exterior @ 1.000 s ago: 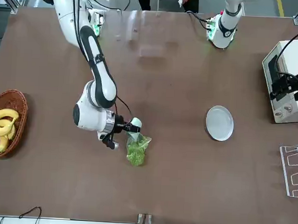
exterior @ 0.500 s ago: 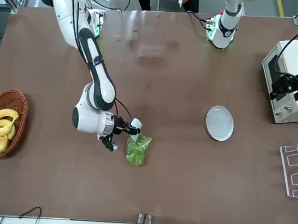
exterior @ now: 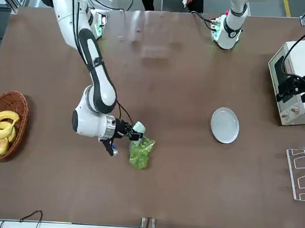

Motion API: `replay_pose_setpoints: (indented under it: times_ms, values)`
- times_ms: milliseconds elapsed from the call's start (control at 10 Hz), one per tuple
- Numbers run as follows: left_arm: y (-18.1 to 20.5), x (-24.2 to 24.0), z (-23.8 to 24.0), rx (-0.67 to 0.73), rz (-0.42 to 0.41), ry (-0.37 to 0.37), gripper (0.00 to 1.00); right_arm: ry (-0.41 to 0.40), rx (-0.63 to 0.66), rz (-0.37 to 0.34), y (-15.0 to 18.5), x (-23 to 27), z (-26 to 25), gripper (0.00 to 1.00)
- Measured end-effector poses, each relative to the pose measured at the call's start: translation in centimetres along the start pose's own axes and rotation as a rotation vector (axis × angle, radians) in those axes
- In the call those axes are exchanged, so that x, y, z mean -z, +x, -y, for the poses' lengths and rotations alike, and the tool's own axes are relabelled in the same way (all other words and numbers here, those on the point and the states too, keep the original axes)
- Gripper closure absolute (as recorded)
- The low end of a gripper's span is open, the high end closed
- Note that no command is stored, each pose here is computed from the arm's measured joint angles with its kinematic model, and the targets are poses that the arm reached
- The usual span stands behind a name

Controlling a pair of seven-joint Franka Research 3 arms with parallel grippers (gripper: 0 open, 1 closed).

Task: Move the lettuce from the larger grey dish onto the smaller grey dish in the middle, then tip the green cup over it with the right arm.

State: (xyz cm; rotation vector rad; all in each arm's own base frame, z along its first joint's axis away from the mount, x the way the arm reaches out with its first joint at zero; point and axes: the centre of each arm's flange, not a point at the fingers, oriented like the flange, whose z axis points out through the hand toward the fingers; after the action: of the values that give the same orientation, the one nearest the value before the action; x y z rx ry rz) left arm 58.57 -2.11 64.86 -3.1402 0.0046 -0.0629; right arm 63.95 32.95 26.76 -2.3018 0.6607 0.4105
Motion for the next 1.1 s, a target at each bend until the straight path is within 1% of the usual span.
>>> replay_pose_setpoints:
  times_ms: [200, 300, 500, 600, 900, 1100]
  values:
    - [0.0, 0.0, 0.0, 0.000, 0.000, 0.000, 0.00, 0.000, 0.000, 0.000, 0.0, 0.0, 0.0, 0.32]
    - [0.0, 0.0, 0.0, 0.000, 0.000, 0.000, 0.00, -0.001, 0.062, 0.003, 0.1, 0.1, -0.1, 0.32]
    - [0.0, 0.0, 0.0, 0.000, 0.000, 0.000, 0.00, -0.021, 0.339, 0.031, 1.6, 1.0, -2.0, 0.32]
    - [0.0, 0.0, 0.0, -0.001, -0.001, 0.000, 0.00, -0.034, 0.502, 0.024, 3.1, 1.8, -3.8, 0.32]
    - [0.0, 0.0, -0.1, -0.001, -0.001, 0.000, 0.00, -0.097, 1.006, -0.034, 8.2, 7.0, -9.5, 0.32]
    - [0.0, 0.0, -0.1, -0.002, -0.001, 0.000, 0.00, -0.111, 1.348, -0.072, 10.5, 11.8, -12.4, 0.32]
